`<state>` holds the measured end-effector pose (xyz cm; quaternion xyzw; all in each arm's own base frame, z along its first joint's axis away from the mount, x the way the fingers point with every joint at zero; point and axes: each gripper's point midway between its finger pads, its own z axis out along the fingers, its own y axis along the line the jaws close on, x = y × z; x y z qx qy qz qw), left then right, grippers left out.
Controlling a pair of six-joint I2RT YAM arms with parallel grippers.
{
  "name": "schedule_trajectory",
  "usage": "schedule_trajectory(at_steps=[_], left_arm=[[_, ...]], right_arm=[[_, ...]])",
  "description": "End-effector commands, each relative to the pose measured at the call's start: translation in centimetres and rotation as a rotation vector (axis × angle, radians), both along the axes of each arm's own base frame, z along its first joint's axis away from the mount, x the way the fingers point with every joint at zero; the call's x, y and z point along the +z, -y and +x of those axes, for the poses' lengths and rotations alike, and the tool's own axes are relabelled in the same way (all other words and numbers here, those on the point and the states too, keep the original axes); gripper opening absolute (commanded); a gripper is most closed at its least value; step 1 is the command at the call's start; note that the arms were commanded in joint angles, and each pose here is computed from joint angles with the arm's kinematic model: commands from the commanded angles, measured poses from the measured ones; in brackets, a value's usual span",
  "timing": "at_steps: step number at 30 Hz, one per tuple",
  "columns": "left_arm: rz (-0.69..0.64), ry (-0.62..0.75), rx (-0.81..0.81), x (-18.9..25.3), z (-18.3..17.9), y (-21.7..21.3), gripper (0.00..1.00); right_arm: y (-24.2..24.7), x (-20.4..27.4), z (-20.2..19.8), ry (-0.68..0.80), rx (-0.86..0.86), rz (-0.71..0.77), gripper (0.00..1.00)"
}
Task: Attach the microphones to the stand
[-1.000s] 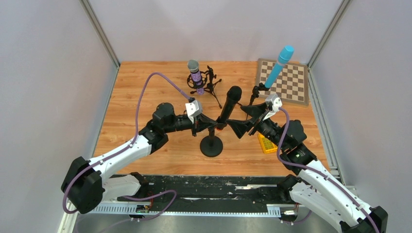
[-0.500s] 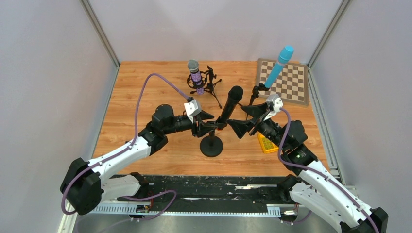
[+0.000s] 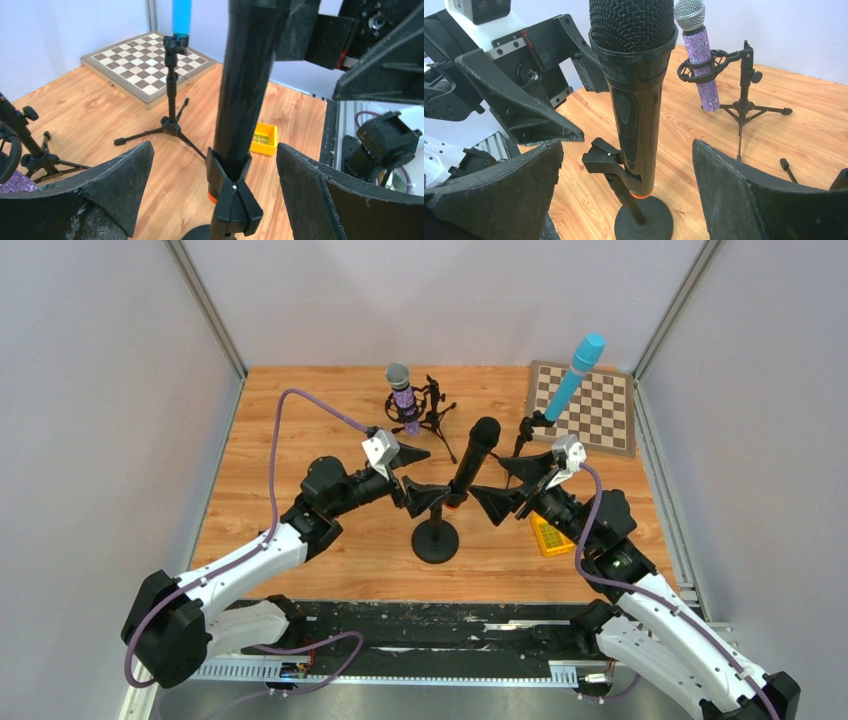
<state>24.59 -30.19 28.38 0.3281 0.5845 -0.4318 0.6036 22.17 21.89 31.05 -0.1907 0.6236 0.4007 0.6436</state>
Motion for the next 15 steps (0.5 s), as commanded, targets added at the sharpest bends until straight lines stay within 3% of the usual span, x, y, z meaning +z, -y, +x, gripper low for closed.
schedule_trajectory(at_steps=[1,15], left_arm=[[-0.116,-0.027,0.079,1.8,1.7,-2.4,1.0],[-0.174,-0.16,0.359,-2.8,5.2,-10.6,1.0]], right_arm=[[0.7,-1.2,0.5,-0.035,-0.024,-0.01,1.0],[5.6,-6.4,3.0,-0.208,-0.075,0.003,1.0]])
